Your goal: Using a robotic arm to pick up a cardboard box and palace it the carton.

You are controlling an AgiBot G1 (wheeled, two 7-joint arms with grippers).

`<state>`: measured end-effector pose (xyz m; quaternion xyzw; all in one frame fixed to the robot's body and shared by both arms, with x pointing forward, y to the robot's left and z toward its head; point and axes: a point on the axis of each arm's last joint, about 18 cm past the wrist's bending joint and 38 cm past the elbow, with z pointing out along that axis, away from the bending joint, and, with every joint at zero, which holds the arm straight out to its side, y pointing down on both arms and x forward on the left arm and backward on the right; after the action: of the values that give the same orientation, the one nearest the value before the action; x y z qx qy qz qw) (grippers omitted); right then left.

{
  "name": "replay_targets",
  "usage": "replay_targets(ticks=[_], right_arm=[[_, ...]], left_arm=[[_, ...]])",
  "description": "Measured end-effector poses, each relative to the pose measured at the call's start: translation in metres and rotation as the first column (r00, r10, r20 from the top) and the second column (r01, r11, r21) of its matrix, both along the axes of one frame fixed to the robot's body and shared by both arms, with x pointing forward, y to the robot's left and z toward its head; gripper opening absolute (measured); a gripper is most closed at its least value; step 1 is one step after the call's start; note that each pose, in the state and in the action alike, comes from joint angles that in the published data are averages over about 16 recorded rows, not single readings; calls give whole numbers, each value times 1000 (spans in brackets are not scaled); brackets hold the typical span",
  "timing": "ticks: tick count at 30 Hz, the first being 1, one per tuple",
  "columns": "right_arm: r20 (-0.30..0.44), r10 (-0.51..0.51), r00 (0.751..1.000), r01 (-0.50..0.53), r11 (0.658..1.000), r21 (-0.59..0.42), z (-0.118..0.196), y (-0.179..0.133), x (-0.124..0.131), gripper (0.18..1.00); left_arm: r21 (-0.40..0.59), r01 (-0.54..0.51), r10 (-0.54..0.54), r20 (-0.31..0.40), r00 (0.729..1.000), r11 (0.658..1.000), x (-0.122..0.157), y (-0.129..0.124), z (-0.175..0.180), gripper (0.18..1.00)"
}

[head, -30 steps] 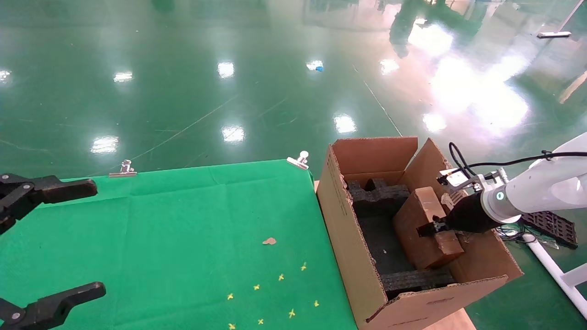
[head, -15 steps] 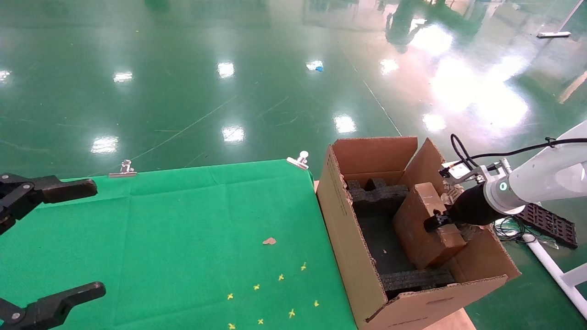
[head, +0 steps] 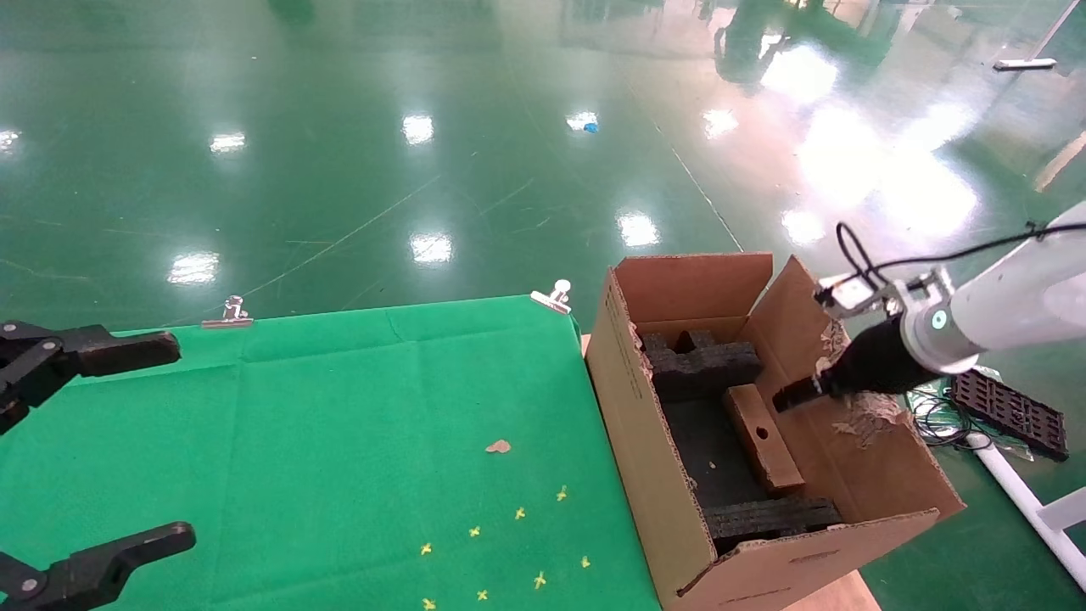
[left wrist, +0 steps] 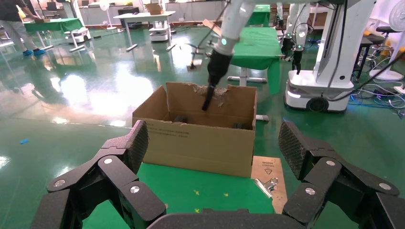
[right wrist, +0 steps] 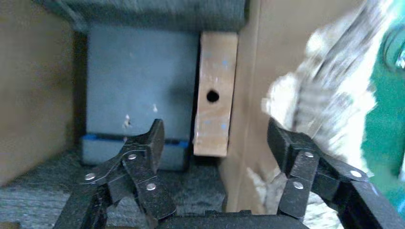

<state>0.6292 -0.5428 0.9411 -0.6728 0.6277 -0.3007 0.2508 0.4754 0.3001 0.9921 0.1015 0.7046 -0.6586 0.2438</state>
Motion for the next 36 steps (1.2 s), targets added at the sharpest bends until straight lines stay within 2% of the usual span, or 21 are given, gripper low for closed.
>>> replay_targets(ticks=[7, 12, 17, 23, 29, 33, 36], right_arm=[[125, 74, 989, -72, 997, -19, 67, 7, -5, 838], [217, 135, 967, -128, 991, -46, 111, 11, -15, 909], [281, 185, 942, -170, 982, -77, 138, 14, -23, 959], [319, 230, 919, -207, 973, -103, 150, 17, -26, 990], [332, 298, 895, -278, 955, -108, 145, 33, -19, 1000], [338, 365, 867, -352, 930, -101, 134, 52, -12, 1000], [345, 425, 837, -420, 903, -93, 125, 70, -7, 1000]], left_arm=[[0, 0, 0, 0, 1000, 1000, 0, 0, 0, 1001], [0, 0, 0, 0, 1000, 1000, 0, 0, 0, 1001], [0, 0, 0, 0, 1000, 1000, 0, 0, 0, 1001], [0, 0, 0, 0, 1000, 1000, 0, 0, 0, 1001], [0, 0, 0, 0, 1000, 1000, 0, 0, 0, 1001], [0, 0, 0, 0, 1000, 1000, 0, 0, 0, 1001], [0, 0, 0, 0, 1000, 1000, 0, 0, 0, 1001]])
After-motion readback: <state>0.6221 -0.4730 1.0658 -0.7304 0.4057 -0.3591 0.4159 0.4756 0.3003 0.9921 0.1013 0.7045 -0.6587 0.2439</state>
